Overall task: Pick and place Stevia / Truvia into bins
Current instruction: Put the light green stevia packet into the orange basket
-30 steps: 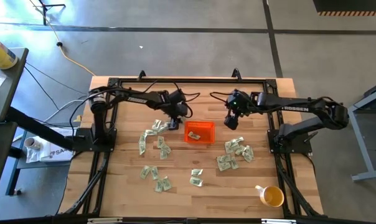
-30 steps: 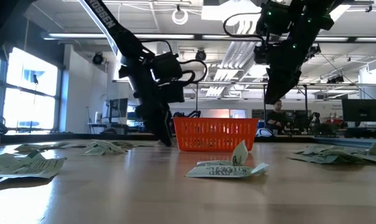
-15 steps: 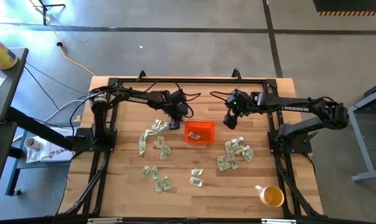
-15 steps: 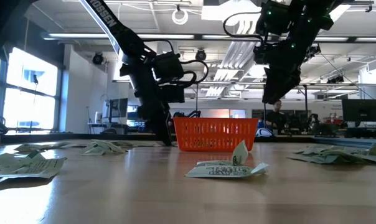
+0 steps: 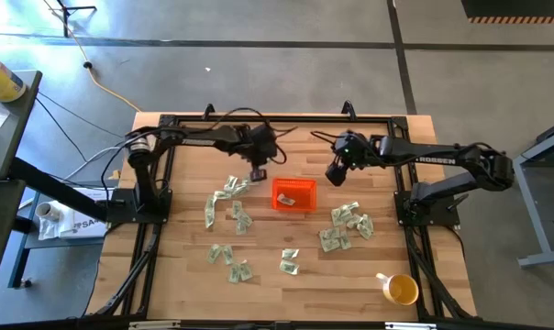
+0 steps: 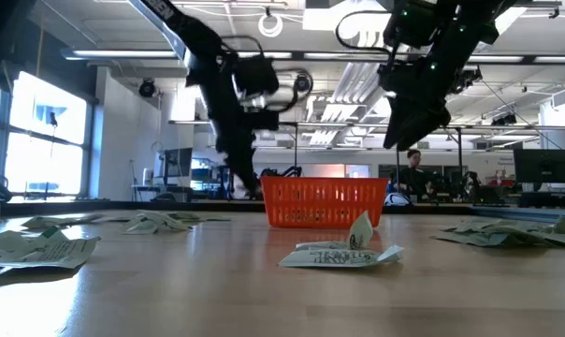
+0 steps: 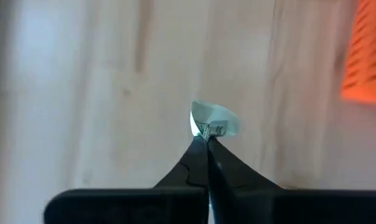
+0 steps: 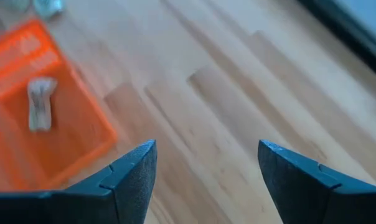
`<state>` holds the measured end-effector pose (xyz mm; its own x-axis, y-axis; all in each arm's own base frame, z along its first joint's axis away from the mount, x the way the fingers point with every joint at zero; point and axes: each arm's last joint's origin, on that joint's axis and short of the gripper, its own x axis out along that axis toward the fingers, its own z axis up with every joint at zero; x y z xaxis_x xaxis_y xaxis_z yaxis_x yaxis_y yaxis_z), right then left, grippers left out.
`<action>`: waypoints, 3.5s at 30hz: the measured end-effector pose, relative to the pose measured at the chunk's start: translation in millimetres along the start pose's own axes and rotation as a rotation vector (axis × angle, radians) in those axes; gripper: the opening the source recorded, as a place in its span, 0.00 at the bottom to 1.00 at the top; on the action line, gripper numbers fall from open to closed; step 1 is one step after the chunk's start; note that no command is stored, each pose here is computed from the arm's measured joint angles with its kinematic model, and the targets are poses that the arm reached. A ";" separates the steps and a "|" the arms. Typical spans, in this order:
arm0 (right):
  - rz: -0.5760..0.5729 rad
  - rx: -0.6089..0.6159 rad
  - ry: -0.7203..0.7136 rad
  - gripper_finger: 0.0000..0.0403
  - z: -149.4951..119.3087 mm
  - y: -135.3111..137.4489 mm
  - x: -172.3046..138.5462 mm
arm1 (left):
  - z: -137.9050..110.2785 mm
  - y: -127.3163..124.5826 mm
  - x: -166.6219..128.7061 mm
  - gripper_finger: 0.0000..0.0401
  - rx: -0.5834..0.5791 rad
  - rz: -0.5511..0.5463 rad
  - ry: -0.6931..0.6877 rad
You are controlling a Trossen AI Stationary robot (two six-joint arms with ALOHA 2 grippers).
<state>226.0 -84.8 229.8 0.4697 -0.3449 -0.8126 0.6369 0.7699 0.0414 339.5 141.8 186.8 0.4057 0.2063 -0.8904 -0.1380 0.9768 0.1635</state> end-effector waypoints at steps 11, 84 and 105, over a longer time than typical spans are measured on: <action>-0.027 0.029 0.072 0.65 -16.0 7.1 -16.5 | 33.5 -27.0 -39.2 0.06 0.045 -0.272 -0.269; 0.114 -0.385 0.282 0.65 -18.2 3.5 42.1 | -46.2 -14.1 -6.7 0.54 -0.169 -0.096 0.110; 0.117 -0.423 0.114 0.65 -0.9 0.2 46.4 | -65.5 30.7 -0.1 0.54 -0.090 -0.116 0.022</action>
<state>247.3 -100.2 191.5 0.4381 -0.1990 -0.8766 0.2661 0.9602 -0.0850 276.1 168.1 164.1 0.4036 0.0905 -0.9105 -0.1722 0.9848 0.0215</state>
